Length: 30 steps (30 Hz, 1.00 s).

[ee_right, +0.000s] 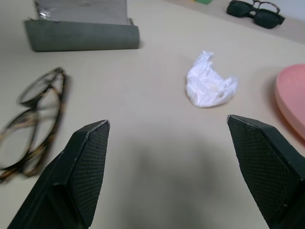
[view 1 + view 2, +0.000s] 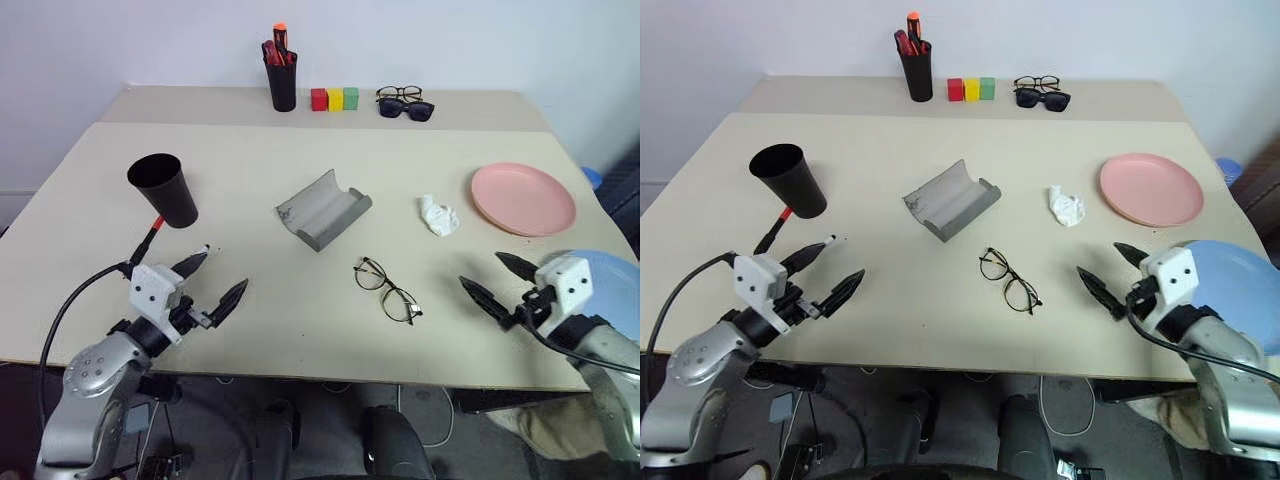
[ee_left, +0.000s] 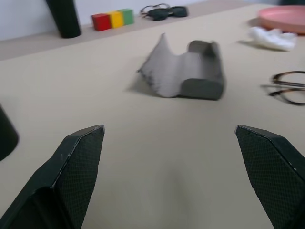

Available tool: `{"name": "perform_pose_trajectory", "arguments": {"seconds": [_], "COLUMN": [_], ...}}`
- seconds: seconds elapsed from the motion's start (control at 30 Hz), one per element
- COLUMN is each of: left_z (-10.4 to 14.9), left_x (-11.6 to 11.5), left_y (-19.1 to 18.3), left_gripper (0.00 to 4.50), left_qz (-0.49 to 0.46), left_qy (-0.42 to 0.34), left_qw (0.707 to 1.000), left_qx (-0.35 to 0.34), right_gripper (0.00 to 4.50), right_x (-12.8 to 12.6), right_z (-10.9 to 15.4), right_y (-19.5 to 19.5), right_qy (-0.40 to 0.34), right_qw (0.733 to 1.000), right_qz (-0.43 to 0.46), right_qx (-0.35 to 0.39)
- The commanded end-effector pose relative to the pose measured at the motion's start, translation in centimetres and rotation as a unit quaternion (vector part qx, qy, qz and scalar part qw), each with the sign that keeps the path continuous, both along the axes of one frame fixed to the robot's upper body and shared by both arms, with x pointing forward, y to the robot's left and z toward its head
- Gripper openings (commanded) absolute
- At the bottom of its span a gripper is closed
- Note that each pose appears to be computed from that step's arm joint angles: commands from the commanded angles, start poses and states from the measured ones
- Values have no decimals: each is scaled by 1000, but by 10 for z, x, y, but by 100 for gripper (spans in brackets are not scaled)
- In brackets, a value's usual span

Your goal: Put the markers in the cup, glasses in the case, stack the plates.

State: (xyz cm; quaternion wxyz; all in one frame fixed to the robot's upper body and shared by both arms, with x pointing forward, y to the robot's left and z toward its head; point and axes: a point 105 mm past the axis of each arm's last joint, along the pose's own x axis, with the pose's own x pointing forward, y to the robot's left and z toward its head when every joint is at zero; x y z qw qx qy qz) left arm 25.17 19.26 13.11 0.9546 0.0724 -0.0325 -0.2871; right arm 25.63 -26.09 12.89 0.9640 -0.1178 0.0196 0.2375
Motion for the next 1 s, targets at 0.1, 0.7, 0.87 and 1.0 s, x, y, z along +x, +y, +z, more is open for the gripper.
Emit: {"name": "perform_pose_trajectory", "arguments": {"seconds": [0.1,0.7,0.87,1.0], "left_z": [16,15,12,11], "left_x": [-9,-9,-6,0], "left_y": [-4,-5,0,5], "left_gripper": [450,450,450,450], "left_qz": [-25,-20,-2,10], "left_qy": [-26,-9,10,43], "left_qw": [999,1000,1000,999], "left_qx": [-11,-13,-1,-12], "right_gripper": [401,401,401,401], "right_x": [-7,-6,-3,1], "right_z": [16,17,20,27], "right_y": [-8,-4,2,30], "right_qy": [-18,-19,-25,-36], "right_qw": [1000,1000,999,993], "right_qz": [6,15,34,112], "right_qx": [-4,-7,-9,-10]}}
